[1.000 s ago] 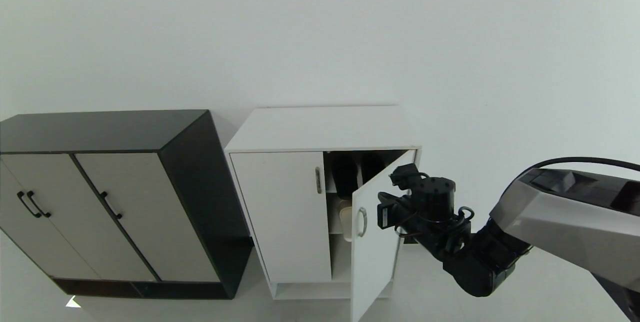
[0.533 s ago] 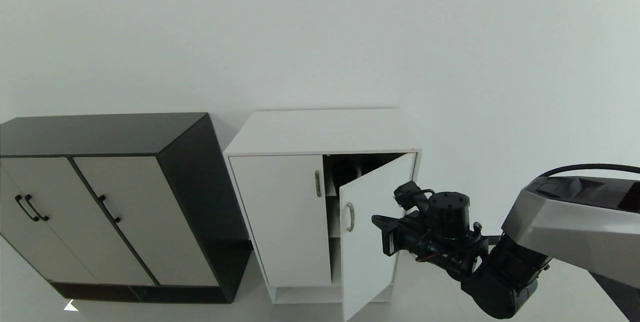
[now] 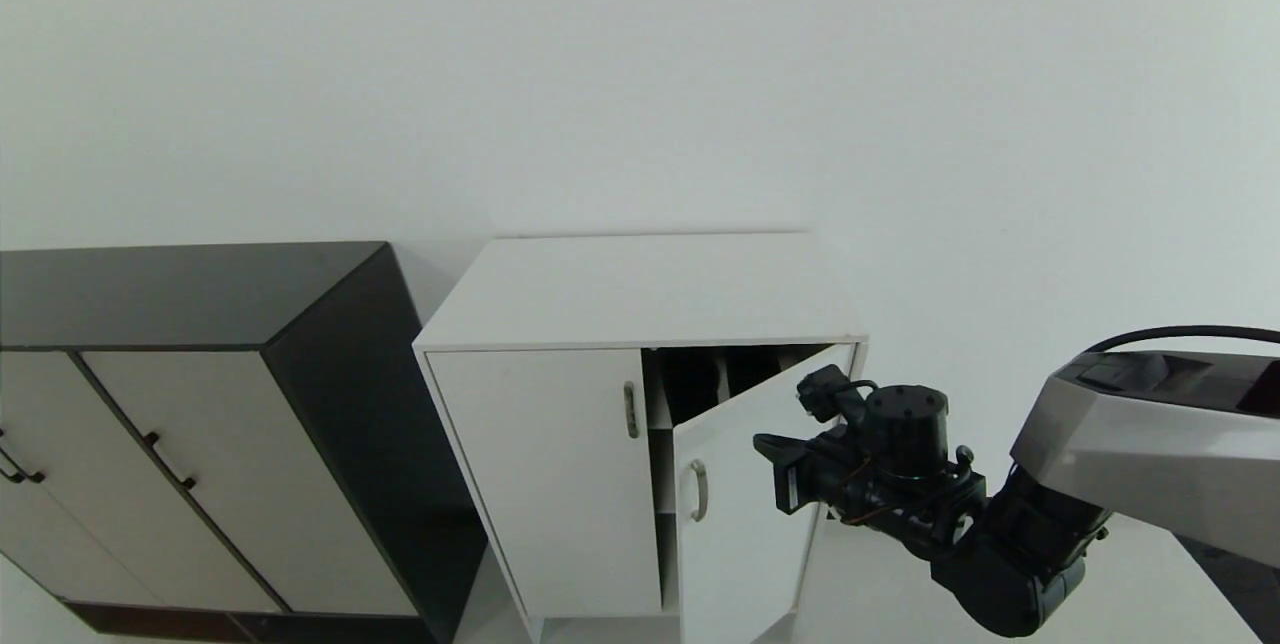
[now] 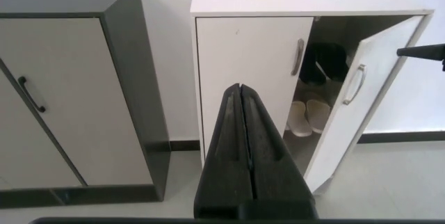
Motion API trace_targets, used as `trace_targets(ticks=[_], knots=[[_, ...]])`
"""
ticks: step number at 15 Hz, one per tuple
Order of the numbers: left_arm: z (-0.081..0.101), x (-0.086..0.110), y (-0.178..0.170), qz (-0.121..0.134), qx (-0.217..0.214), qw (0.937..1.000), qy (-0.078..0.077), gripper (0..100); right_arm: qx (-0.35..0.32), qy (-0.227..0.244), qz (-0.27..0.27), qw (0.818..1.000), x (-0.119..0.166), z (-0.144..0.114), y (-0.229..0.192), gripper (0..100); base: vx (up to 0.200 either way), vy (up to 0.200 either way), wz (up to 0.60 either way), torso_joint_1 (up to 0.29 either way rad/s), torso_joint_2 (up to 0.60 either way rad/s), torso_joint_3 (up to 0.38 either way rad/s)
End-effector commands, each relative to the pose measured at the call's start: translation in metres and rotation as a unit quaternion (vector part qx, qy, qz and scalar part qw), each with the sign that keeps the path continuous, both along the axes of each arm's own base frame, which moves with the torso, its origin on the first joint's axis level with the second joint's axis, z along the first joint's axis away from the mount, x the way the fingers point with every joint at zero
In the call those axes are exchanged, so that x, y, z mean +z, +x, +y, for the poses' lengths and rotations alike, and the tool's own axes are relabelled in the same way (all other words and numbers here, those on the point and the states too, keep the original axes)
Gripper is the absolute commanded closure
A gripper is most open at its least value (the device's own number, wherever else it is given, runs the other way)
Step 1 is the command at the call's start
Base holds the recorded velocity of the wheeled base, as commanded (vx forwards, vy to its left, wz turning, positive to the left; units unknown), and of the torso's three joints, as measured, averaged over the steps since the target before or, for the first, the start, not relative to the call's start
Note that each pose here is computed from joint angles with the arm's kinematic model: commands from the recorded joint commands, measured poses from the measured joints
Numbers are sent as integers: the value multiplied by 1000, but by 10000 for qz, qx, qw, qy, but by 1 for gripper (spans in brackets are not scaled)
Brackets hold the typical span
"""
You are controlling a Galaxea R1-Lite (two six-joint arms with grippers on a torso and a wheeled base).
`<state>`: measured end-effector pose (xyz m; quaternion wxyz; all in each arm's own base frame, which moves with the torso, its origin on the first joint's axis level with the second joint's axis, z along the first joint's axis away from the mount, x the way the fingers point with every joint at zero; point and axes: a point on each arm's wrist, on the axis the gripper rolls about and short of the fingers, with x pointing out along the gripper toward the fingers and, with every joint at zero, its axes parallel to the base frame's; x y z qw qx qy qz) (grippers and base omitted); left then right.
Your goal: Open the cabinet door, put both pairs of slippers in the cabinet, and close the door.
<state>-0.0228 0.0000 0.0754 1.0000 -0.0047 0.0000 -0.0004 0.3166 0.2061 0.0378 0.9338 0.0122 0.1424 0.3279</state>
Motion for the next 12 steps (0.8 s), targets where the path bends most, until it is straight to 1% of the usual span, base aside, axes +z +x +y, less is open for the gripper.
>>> trace_targets(ticks=[1,6,9,12], knots=[[0,0,0,0,4,10000,1,100,16,10,-15,10000,-1,2,2,100,0,0,0,0,0,0],[0,0,0,0,4,10000,-7,100,-70,40,-49,10000,-9,4,16,100,0,0,0,0,0,0],[0,0,0,8,12,10000,-7,100,-208,84,-121,9997,-15,3,36,100,0,0,0,0,0,0],[0,0,0,0,12,10000,-7,100,-417,68,-86,9991,-24,-4,59,100,0,0,0,0,0,0]])
